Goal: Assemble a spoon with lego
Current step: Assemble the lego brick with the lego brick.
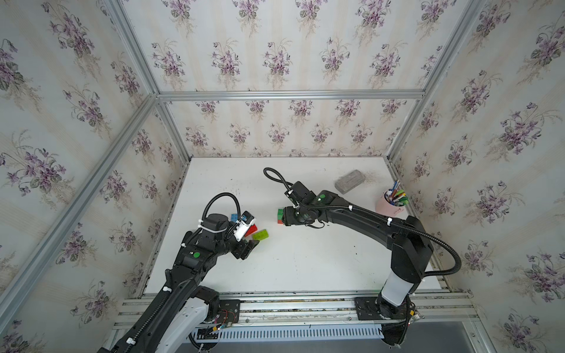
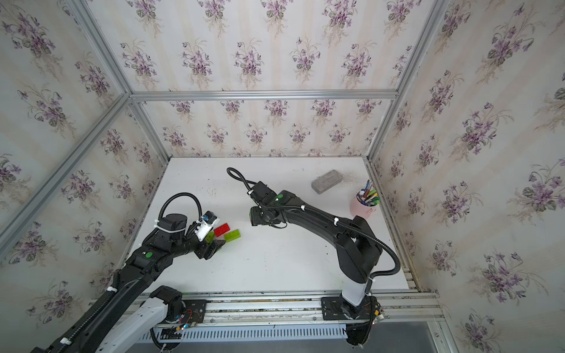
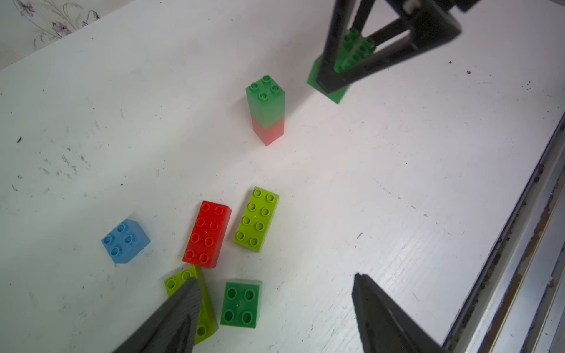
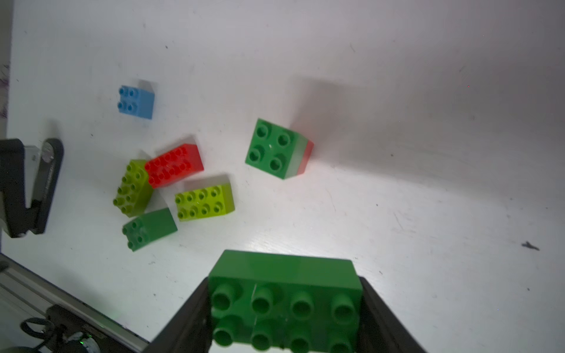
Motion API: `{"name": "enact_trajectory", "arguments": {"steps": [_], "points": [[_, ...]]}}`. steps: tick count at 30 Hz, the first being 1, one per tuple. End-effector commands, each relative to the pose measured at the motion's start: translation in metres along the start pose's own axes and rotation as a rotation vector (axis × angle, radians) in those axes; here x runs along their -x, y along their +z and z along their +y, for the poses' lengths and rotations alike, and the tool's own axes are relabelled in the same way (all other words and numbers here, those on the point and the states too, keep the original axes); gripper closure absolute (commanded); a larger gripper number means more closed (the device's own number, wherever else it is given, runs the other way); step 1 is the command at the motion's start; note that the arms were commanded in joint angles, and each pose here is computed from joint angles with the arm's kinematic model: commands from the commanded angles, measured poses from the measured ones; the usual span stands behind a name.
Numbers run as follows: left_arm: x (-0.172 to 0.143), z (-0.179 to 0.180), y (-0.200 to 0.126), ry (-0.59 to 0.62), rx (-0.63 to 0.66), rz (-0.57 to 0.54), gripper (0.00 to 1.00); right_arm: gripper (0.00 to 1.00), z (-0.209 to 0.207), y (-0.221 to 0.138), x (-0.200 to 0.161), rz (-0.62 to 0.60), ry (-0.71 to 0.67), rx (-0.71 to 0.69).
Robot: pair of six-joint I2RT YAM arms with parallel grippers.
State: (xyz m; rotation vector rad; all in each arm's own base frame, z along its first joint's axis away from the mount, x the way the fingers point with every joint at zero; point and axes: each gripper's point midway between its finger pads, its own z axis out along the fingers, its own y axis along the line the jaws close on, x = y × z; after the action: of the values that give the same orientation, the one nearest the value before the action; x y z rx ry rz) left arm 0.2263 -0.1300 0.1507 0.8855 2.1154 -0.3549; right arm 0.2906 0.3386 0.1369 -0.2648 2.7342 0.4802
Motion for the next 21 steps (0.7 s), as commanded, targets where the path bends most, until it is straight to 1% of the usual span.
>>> {"name": "enact_trajectory", "arguments": {"steps": [1,5,9,12,21], "points": [[0.01,0.003,0.001,0.058,0.008,-0.045,0.19,0.48,0.003,0.005,0.008,0.04,0.058,-0.012],[0.003,0.008,0.002,0.071,0.06,-0.024,0.19,0.48,0.01,0.018,0.024,0.062,0.084,-0.049],[-0.01,0.024,-0.001,0.081,0.178,0.023,0.18,0.48,0.016,0.019,0.039,0.037,0.115,-0.071],[-0.008,0.02,-0.001,0.099,0.176,0.005,0.17,0.49,0.014,0.021,0.042,0.039,0.128,-0.098],[-0.01,0.016,0.005,0.108,0.156,0.02,0.16,0.49,0.001,0.024,0.041,0.023,0.146,-0.194]]}}
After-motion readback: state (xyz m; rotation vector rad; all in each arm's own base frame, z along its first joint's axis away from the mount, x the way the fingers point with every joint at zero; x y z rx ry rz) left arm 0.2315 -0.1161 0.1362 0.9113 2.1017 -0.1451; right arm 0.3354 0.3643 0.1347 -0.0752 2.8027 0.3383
